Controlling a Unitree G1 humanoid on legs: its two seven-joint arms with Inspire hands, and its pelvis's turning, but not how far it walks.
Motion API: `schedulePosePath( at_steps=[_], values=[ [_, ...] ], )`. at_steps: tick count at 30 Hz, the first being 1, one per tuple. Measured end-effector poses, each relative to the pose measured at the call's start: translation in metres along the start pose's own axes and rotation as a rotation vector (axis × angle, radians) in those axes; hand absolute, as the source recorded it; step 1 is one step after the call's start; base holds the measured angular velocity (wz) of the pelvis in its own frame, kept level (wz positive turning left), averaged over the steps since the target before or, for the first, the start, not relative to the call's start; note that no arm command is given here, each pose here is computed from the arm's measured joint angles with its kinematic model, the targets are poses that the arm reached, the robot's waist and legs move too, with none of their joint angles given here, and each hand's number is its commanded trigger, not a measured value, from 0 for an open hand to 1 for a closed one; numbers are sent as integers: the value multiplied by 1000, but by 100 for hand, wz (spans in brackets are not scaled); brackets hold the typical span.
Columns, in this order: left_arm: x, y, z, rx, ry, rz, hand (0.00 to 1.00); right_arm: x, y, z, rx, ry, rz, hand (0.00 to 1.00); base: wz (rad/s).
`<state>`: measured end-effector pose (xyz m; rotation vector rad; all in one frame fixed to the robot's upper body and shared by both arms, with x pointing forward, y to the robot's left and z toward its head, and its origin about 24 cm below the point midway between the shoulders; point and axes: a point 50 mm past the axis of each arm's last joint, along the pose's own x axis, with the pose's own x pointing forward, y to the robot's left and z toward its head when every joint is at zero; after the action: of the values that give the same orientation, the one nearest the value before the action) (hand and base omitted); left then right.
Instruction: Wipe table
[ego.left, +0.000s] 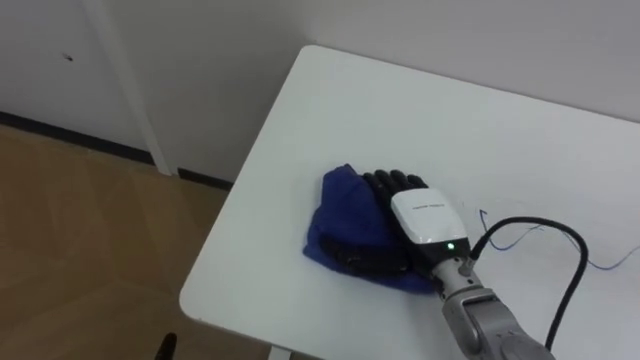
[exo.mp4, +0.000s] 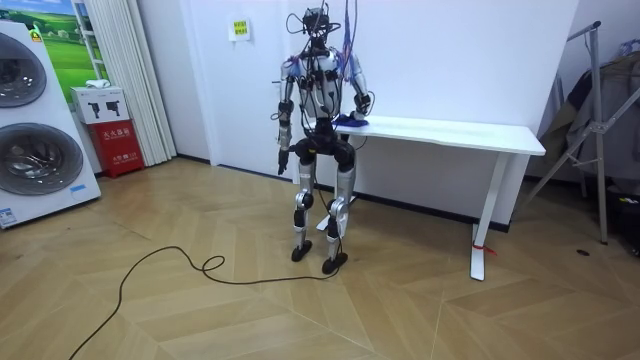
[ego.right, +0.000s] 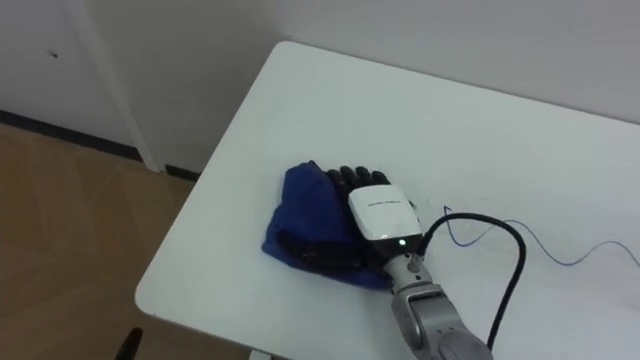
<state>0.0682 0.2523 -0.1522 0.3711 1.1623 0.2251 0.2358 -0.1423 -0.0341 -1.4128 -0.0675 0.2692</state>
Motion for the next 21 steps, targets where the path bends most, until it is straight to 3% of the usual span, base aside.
schedulePosePath(
  at_steps=[21],
  values=[
    [0,3,-1,25,-2,38,0,0,-3,-4,67,-5,-85,100,-1]
  ],
)
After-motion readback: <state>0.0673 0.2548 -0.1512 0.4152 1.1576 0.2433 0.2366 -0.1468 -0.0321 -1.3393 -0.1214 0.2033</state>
